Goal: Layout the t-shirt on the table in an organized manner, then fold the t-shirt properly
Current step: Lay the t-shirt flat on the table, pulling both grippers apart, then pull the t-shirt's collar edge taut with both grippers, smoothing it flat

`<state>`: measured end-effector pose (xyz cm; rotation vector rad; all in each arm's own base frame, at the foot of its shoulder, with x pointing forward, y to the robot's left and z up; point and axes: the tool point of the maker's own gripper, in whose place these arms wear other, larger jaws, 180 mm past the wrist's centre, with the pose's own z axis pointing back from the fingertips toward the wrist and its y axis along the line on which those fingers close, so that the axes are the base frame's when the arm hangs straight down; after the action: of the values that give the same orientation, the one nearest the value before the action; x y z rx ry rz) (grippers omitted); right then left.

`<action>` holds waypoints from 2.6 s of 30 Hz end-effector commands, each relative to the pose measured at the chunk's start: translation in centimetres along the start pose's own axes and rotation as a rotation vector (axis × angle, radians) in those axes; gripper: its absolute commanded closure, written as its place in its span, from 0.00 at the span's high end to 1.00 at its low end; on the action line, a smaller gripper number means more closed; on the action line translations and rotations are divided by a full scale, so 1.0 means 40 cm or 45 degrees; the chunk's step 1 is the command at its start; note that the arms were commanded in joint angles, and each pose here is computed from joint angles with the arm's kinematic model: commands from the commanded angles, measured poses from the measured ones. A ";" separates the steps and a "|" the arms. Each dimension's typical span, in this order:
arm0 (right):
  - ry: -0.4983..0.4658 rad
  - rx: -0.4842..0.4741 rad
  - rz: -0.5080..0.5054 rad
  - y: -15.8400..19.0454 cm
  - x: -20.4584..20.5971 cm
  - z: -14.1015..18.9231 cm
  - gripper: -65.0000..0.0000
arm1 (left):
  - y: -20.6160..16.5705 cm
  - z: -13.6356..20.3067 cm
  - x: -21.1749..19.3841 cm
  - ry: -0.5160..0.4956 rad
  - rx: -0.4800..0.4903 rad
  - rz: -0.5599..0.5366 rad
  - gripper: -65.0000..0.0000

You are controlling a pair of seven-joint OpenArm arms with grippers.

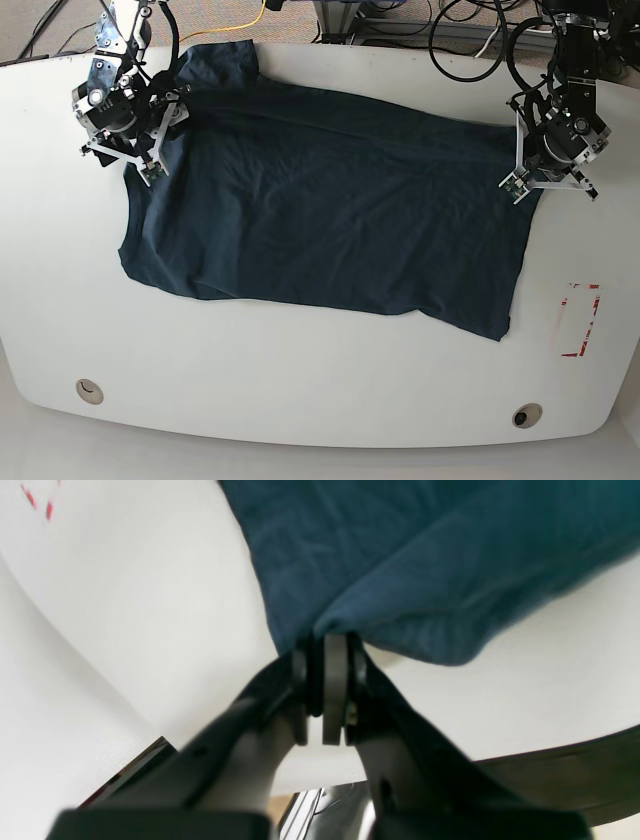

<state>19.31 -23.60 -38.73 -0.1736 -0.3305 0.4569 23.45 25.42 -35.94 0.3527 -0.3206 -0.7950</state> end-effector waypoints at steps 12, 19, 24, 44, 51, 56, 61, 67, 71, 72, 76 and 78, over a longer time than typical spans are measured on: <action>0.012 0.012 -0.228 -0.004 -0.049 0.016 0.73 | 0.052 0.017 -0.020 0.025 0.070 -0.034 0.00; -0.043 0.040 -0.456 -0.014 -0.090 0.026 0.73 | 0.056 0.018 -0.027 0.034 0.075 -0.040 0.00; -0.090 0.079 -0.579 -0.021 -0.114 0.028 0.73 | 0.055 0.016 -0.030 0.039 0.074 -0.040 0.00; -0.296 0.323 -1.058 -0.063 -0.150 -0.049 0.73 | 0.080 0.023 -0.039 0.055 0.104 -0.062 0.00; -0.386 0.487 -1.159 -0.030 -0.123 -0.072 0.73 | 0.106 0.030 -0.041 0.044 0.132 -0.091 0.00; -0.408 0.582 -1.205 0.020 -0.126 -0.064 0.73 | 0.108 0.030 -0.029 0.004 0.135 -0.096 0.00; -0.386 0.622 -1.230 0.056 -0.156 -0.054 0.73 | 0.120 0.034 -0.038 0.009 0.150 -0.070 0.00; -0.302 0.627 -1.213 0.087 -0.204 -0.040 0.73 | 0.121 0.034 -0.038 0.006 0.152 -0.066 0.00; -0.259 0.608 -1.199 0.097 -0.238 -0.027 0.73 | 0.124 0.035 -0.036 0.004 0.154 -0.065 0.00; -0.253 0.605 -1.193 0.097 -0.242 -0.024 0.73 | 0.124 0.035 -0.036 0.004 0.154 -0.065 0.00; -0.243 0.597 -1.187 0.099 -0.251 -0.019 0.73 | 0.124 0.035 -0.035 0.003 0.156 -0.066 0.00; -0.241 0.597 -1.187 0.099 -0.252 -0.019 0.73 | 0.124 0.035 -0.035 0.003 0.156 -0.066 0.00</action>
<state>12.14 -24.57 -41.53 0.5310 -0.5877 -0.3958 24.53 28.84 -33.81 0.4413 -0.3453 -0.8277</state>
